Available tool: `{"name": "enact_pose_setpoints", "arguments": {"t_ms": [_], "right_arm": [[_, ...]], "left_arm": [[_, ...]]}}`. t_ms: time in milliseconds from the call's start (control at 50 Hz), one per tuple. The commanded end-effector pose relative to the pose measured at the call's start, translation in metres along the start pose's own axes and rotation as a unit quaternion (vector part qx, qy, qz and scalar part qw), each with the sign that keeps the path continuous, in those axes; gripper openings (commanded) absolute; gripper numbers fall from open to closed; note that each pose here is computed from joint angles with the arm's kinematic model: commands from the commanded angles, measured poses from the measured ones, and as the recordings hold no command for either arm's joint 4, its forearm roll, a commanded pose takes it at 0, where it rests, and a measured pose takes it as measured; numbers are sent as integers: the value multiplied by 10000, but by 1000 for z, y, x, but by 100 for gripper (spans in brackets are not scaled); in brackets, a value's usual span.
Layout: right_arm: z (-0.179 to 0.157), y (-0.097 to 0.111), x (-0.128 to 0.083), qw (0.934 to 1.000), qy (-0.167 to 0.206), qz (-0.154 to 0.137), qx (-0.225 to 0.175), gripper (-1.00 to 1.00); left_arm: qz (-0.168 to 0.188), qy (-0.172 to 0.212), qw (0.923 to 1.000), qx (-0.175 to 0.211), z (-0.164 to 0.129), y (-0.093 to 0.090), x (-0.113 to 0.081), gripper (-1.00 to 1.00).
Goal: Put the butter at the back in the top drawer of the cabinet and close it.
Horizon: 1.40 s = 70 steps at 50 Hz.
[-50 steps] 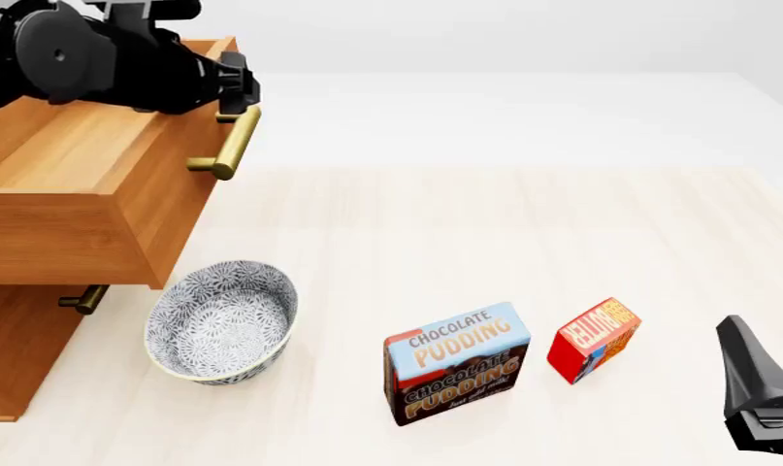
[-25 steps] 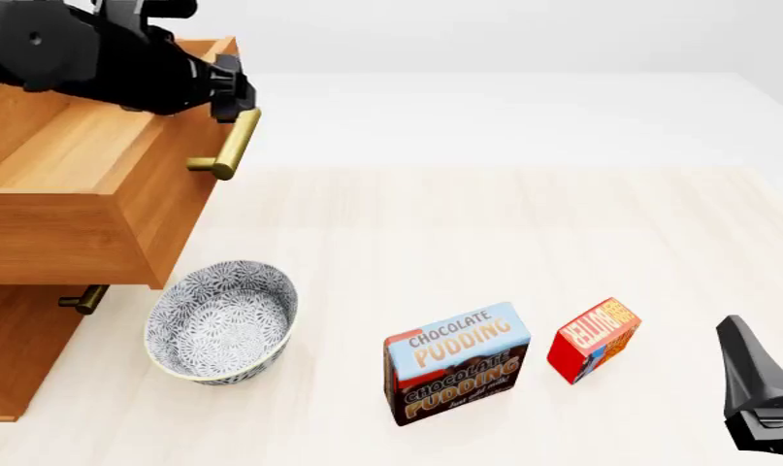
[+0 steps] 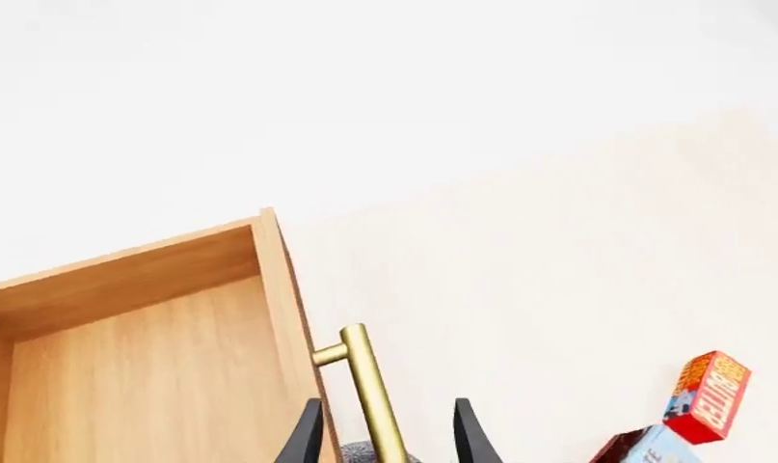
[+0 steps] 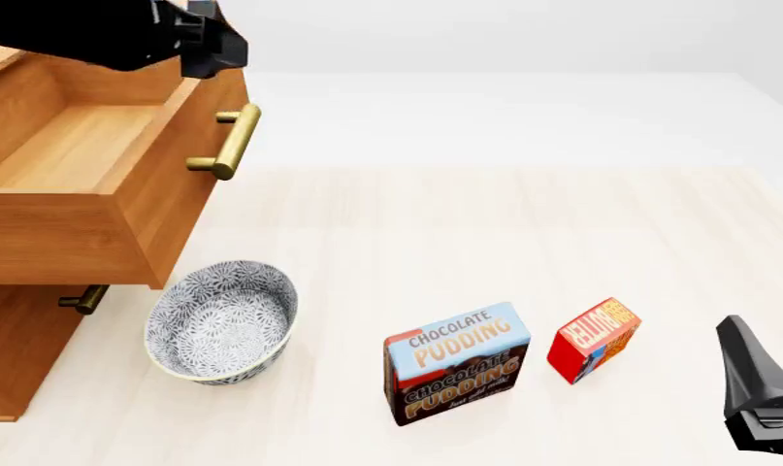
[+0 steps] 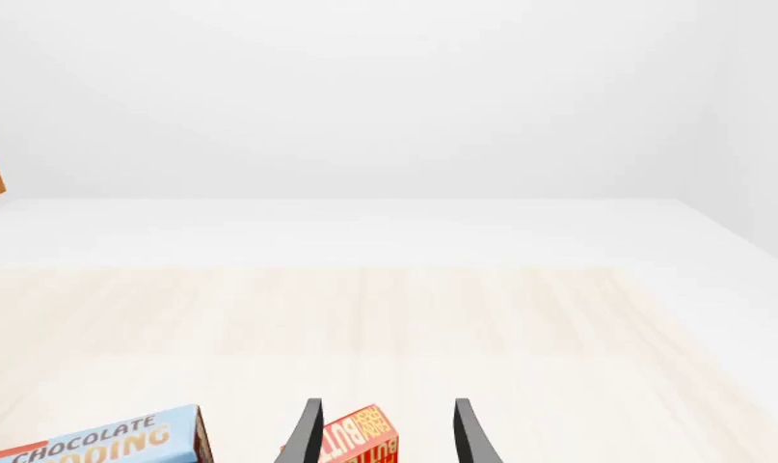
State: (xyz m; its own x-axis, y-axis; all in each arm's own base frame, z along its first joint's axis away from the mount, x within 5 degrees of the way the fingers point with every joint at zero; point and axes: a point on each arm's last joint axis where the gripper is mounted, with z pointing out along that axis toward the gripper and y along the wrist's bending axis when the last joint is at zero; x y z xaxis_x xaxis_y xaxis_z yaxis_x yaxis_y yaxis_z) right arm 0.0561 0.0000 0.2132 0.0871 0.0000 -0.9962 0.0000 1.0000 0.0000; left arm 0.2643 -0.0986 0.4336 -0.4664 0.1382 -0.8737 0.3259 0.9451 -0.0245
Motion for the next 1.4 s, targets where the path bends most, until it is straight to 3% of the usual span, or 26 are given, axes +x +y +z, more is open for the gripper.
{"name": "enact_pose_setpoints", "arguments": {"t_ms": [20, 200, 660, 960, 1080, 1100, 1400], "right_arm": [[0, 0, 0, 10000, 0, 0, 0, 100], [0, 0, 0, 10000, 0, 0, 0, 100], [0, 0, 0, 10000, 0, 0, 0, 100], [0, 0, 0, 10000, 0, 0, 0, 100], [0, 0, 0, 10000, 0, 0, 0, 100], [0, 0, 0, 10000, 0, 0, 0, 100], [0, 0, 0, 10000, 0, 0, 0, 100]], "left_arm": [[126, -335, 9990, 264, -38, -12, -14, 100], [199, -448, 9980, 398, -49, -19, -19, 100], [547, -392, 9943, 827, -33, -46, -17, 100], [763, -190, 9906, 1116, 2, -71, -7, 100], [801, -167, 9902, 1131, 6, -73, -5, 100], [897, -72, 9884, 1226, 20, -83, -1, 100], [1143, 201, 9830, 1420, 60, -109, 13, 100]]}}
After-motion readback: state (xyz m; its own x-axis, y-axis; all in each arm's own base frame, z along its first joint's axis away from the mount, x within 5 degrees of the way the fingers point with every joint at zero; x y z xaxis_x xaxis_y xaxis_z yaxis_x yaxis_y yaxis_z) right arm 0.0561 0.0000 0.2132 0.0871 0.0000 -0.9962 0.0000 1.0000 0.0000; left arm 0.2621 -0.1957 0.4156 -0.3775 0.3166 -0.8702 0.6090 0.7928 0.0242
